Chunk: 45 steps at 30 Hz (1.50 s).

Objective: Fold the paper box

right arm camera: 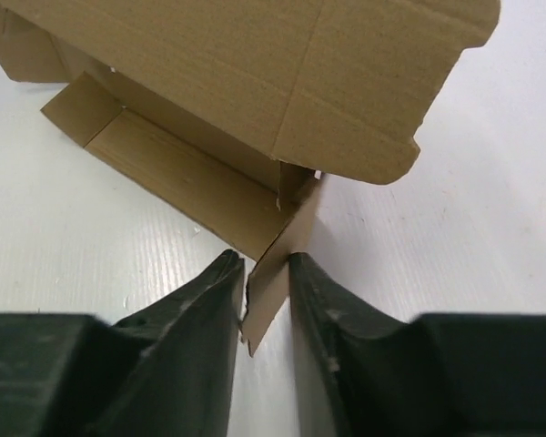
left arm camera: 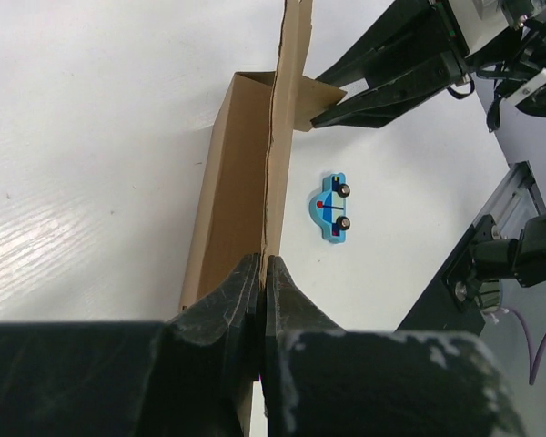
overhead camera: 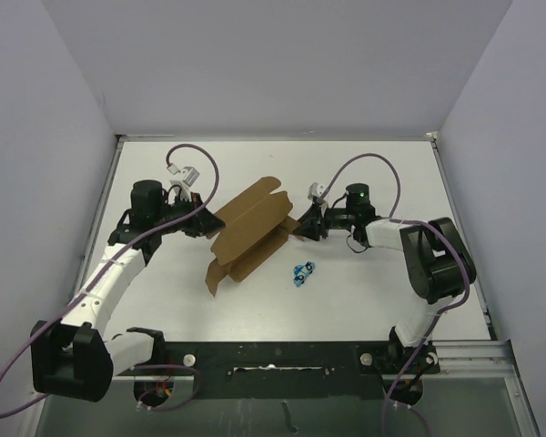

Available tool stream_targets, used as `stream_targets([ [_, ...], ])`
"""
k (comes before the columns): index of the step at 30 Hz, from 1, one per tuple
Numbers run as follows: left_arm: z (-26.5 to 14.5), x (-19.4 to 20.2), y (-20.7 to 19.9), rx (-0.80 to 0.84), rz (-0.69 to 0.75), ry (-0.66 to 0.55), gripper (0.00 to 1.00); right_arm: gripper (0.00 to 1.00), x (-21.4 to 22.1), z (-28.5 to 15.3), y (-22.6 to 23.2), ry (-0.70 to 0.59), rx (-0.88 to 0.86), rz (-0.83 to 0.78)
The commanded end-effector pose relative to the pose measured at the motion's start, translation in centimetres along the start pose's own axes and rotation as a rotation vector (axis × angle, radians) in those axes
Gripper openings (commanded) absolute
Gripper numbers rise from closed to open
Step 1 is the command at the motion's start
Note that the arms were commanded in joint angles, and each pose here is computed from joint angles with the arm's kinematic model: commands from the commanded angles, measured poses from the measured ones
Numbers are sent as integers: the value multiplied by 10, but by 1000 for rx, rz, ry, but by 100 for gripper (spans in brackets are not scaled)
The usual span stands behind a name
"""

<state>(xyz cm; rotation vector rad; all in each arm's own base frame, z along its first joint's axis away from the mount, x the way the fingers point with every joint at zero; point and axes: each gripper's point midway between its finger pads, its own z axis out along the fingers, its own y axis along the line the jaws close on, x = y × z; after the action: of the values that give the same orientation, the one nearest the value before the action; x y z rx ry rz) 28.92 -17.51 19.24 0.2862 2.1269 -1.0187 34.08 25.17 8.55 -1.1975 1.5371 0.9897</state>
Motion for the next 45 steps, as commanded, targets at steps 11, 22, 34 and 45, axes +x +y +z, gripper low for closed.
stream_targets([
  [11, -9, -10, -21, 87, 122, -43, 0, 75, -67, -47, -4, -21, -107, -168],
  [22, -9, -9, -24, 109, 133, -43, 0, 34, -63, -53, -108, 140, 225, -17],
  [34, -11, -9, -25, 108, 151, -61, 0, 30, -29, -2, -49, 102, -113, -214],
  [45, -11, -9, -25, 120, 153, -65, 0, 47, -33, -1, -16, 39, -208, -287],
])
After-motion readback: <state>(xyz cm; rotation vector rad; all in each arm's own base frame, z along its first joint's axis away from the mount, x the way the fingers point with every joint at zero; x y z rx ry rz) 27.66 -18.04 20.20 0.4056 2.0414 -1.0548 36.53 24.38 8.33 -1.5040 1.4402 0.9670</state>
